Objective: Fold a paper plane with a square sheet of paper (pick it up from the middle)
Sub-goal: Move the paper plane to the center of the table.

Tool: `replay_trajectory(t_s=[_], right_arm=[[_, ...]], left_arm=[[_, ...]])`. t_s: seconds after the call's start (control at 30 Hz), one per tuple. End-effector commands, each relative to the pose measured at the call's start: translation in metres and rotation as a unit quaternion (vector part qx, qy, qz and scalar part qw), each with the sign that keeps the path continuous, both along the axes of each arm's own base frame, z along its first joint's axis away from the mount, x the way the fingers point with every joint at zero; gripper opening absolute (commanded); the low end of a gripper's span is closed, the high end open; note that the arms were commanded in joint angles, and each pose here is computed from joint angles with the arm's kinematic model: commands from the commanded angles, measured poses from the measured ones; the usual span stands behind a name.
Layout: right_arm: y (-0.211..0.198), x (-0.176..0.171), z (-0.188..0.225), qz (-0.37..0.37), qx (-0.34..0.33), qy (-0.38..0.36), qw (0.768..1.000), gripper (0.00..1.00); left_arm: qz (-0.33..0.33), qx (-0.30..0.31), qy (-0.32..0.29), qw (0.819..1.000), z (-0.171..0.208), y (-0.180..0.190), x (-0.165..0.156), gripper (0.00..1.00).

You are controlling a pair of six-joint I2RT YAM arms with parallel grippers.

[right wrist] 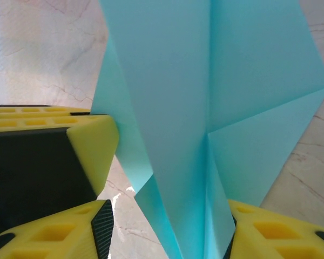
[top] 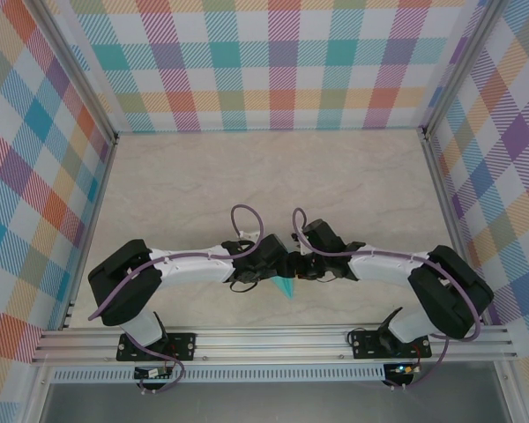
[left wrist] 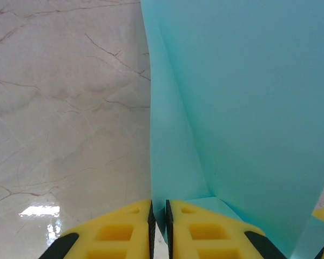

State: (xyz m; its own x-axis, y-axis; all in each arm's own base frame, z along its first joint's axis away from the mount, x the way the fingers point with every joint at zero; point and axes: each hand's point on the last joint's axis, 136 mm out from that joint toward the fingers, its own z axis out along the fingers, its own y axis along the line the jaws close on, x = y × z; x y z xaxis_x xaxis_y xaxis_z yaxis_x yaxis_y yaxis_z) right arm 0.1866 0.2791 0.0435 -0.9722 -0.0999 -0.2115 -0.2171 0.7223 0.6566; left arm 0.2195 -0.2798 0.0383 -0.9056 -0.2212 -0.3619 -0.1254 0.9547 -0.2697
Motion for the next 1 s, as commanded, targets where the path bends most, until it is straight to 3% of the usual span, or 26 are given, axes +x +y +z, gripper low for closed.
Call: replay_trajectory(t_s=[0.0, 0.97], right_arm=[[0.003, 0.005, 0.0, 0.008, -0.016, -0.015, 1.0, 0.53], [0.003, 0.005, -0.021, 0.009, -0.1, -0.022, 0.995, 0.36]], left_arm=[[0.012, -0.014, -0.008, 1.0, 0.008, 0.002, 0.003, 0.15], [0.013, -0.02, -0.011, 1.0, 0.01, 0.002, 0.004, 0.16]])
